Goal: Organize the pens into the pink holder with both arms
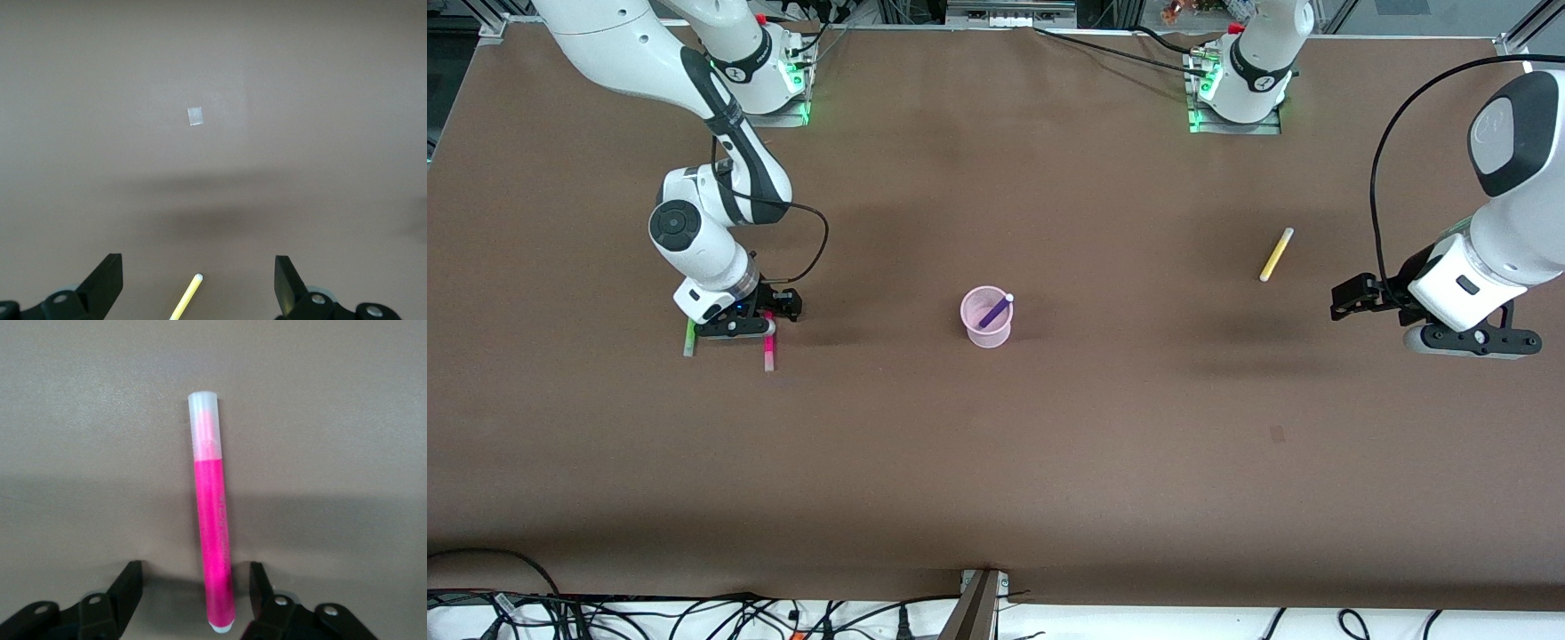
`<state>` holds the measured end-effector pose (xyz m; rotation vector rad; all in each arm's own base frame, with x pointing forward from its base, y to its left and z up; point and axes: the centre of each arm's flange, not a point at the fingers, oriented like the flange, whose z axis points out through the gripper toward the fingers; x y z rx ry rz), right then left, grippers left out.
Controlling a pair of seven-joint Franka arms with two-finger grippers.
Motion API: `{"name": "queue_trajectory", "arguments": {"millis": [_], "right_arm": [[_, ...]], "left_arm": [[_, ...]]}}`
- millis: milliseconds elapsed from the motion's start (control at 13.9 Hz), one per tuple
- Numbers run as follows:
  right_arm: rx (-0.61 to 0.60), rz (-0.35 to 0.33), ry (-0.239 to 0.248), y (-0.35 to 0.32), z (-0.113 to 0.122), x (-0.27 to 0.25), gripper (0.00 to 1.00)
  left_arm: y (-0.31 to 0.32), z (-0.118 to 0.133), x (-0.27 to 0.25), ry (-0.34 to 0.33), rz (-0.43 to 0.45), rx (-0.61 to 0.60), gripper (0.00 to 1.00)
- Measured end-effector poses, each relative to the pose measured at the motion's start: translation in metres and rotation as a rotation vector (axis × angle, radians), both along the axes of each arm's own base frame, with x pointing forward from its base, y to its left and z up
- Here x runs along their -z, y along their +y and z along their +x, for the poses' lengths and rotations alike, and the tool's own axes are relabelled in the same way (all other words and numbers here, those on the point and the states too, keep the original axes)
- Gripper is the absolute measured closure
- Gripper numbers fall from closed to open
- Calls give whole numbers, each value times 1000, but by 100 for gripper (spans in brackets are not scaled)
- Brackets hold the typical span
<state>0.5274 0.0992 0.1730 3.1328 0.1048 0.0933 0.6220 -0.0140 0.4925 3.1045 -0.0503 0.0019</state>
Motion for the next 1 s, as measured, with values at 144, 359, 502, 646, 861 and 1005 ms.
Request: {"name": "queue_trajectory", "arguments": {"millis": [144,359,502,646,861,1005], "right_arm": [[6,-1,-1,-3,1,0,36],[6,1,-9,-3,3,-5,72],[12,0,-10,-6,3,-5,82],[16,-1,-7,-8,4,-5,82],[58,0,56,-8,6,-14,82],[114,30,143,10,17,-42,82]], "left_arm": [[8,1,-4,-15,3,-14,0],[25,1,-10,-26,29,-41,0],[24,-2,-19,-40,23,-45,0],[22,-7,-31,-46,-4,-45,0],[34,-13,-37,-35,-49,-53,0],[30,-14,-36,-30,-48,-46,0]]}}
